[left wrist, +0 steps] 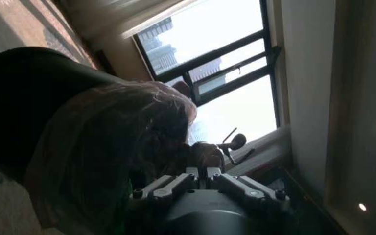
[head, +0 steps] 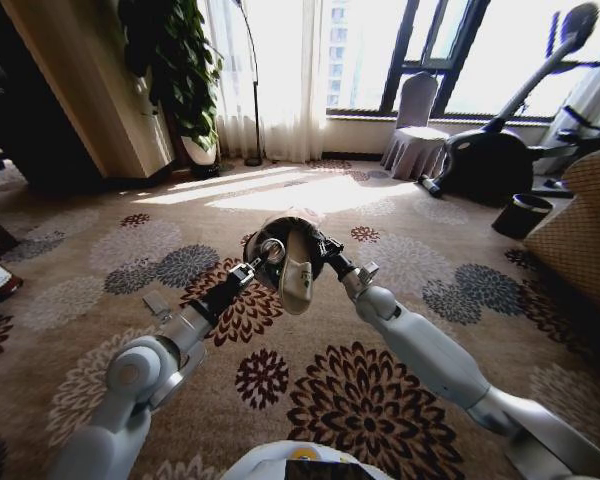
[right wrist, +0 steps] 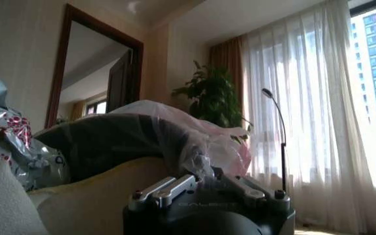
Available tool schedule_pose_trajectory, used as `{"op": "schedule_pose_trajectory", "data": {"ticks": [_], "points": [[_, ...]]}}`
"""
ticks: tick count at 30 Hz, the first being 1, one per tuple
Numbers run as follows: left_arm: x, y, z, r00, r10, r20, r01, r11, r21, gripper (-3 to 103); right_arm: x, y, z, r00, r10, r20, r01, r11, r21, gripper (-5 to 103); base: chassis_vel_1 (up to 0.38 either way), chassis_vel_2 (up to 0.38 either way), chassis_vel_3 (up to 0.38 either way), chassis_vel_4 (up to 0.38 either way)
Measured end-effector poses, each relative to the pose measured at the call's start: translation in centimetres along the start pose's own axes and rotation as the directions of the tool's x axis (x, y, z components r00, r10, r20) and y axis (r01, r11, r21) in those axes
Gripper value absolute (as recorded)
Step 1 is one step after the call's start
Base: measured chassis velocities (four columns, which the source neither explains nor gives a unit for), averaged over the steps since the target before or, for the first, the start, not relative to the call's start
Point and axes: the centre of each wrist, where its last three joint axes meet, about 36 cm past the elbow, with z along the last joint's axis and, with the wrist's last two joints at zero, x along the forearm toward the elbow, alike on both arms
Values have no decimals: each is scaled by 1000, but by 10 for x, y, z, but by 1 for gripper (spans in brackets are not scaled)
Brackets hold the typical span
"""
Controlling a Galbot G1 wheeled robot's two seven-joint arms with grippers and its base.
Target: Pick up the trash from the ground and place it into the trash bin.
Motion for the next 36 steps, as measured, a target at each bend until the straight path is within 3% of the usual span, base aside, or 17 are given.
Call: {"op": "schedule_pose_trajectory", "data": {"ticks": [5, 8, 9, 12, 23, 24, 26, 27, 30, 31, 33, 36], "points": [[-2, 2, 1, 1000, -6, 4, 6, 999, -39, 4, 3, 6, -4, 1000, -15, 19, 16, 1000, -10, 0, 0, 0, 0, 0], [-4, 2, 2, 1000, -6, 15, 8, 990, -138, 4, 6, 13, -7, 999, -26, 28, 26, 999, -26, 0, 0, 0, 0, 0], [-4, 2, 2, 1000, -6, 15, 8, 990, -138, 4, 6, 13, -7, 999, -26, 28, 26, 999, -26, 0, 0, 0, 0, 0], [-6, 3, 1, 999, -29, 23, 33, 975, -219, 4, 10, 18, -7, 999, -31, 30, 32, 999, -40, 0, 0, 0, 0, 0], [-12, 5, -3, 994, -97, 47, 107, 945, -311, 3, 21, 28, -4, 999, -48, 19, 49, 998, -46, 0, 0, 0, 0, 0], [-11, 5, -2, 994, -98, 43, 106, 943, -315, 8, 22, 29, -3, 999, -49, 17, 50, 998, -45, 0, 0, 0, 0, 0], [-11, 6, -2, 994, -98, 40, 106, 942, -318, 8, 22, 30, -2, 999, -50, 17, 51, 998, -46, 0, 0, 0, 0, 0], [-11, 6, -1, 995, -99, 33, 104, 940, -324, 18, 23, 33, -1, 998, -54, 16, 55, 997, -47, 0, 0, 0, 0, 0], [-10, 6, -1, 995, -97, 21, 99, 939, -328, 18, 25, 35, -1, 998, -57, 14, 58, 997, -45, 0, 0, 0, 0, 0], [-10, 5, 0, 995, -98, 14, 97, 938, -332, 30, 26, 35, 0, 998, -58, 11, 58, 997, -42, 0, 0, 0, 0, 0], [-9, 4, 1, 994, -106, 5, 102, 935, -339, 40, 29, 35, 1, 998, -59, 2, 59, 998, -36, 0, 0, 0, 0, 0], [-8, 4, 2, 994, -110, 2, 104, 934, -341, 45, 31, 33, 1, 998, -56, -3, 56, 998, -33, 0, 0, 0, 0, 0]]}}
